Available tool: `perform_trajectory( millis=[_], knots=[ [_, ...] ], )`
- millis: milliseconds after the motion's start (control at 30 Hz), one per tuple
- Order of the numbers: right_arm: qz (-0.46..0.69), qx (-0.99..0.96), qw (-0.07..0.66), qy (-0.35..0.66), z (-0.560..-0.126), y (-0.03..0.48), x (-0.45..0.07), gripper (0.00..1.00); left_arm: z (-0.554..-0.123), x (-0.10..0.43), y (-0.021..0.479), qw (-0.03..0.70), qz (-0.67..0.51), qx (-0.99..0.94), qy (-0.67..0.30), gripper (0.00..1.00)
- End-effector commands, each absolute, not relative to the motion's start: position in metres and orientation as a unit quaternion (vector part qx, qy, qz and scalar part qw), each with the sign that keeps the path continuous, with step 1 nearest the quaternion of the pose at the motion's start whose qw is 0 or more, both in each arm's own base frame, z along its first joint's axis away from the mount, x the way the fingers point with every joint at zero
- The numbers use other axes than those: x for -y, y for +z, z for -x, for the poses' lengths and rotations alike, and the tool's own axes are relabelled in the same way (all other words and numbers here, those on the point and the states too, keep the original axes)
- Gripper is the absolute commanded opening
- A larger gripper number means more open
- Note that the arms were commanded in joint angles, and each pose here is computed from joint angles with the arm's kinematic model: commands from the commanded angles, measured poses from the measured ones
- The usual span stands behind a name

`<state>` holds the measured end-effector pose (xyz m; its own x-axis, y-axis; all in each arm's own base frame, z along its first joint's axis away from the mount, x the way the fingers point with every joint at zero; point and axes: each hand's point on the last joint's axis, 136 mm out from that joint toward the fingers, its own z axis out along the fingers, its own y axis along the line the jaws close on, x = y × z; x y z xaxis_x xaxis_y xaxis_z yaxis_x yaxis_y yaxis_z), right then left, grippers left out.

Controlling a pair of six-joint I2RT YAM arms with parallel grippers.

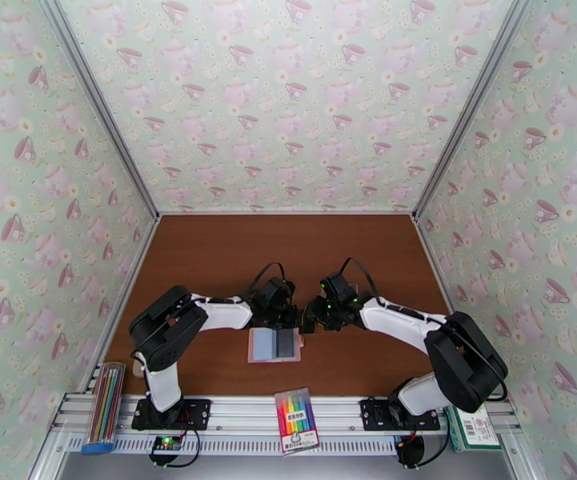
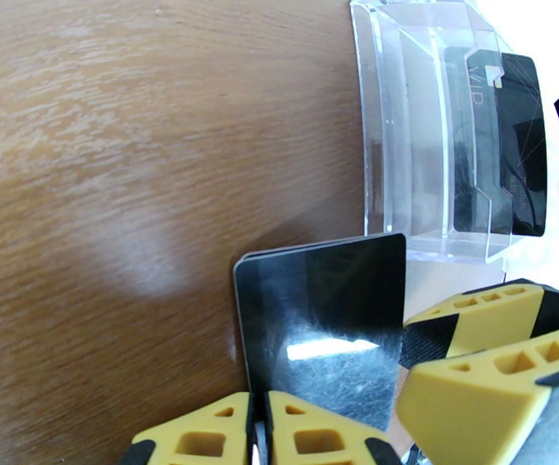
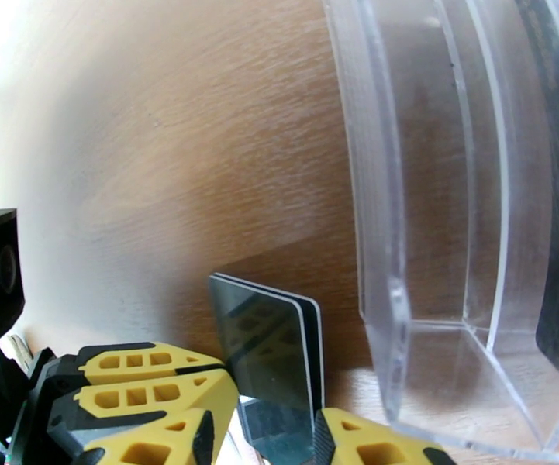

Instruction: Put the credit cards into the card holder

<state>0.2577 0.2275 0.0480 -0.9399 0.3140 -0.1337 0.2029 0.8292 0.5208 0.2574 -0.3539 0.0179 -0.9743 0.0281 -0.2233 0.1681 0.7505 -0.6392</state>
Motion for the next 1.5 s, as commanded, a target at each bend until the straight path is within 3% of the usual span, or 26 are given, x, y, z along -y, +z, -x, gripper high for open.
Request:
perform_trajectory(
  millis=[0, 533, 800, 1100, 1467],
  knots=[
    [-0.107, -0.933, 0.111, 0.327, -0.26, 0.072, -0.256, 0.4, -0.25, 0.358, 0.011, 0.085, -0.068, -0.932, -0.346, 0.14],
    [-0.098, -0.931, 0.096, 0.339, -0.255, 0.064, -0.261, 0.38, -0.25, 0.358, 0.01, 0.084, -0.068, -0.932, -0.345, 0.14],
    [-0.098, -0.945, 0.091, 0.298, -0.255, 0.047, -0.251, 0.37, -0.249, 0.357, 0.009, 0.082, -0.069, -0.933, -0.343, 0.14],
    [-0.092, -0.954, 0.084, 0.274, -0.253, 0.034, -0.246, 0.22, -0.249, 0.357, 0.009, 0.084, -0.068, -0.933, -0.344, 0.14],
    [-0.09, -0.965, 0.087, 0.23, -0.25, 0.022, -0.23, 0.23, -0.249, 0.356, 0.009, 0.085, -0.067, -0.933, -0.344, 0.14]
  ],
)
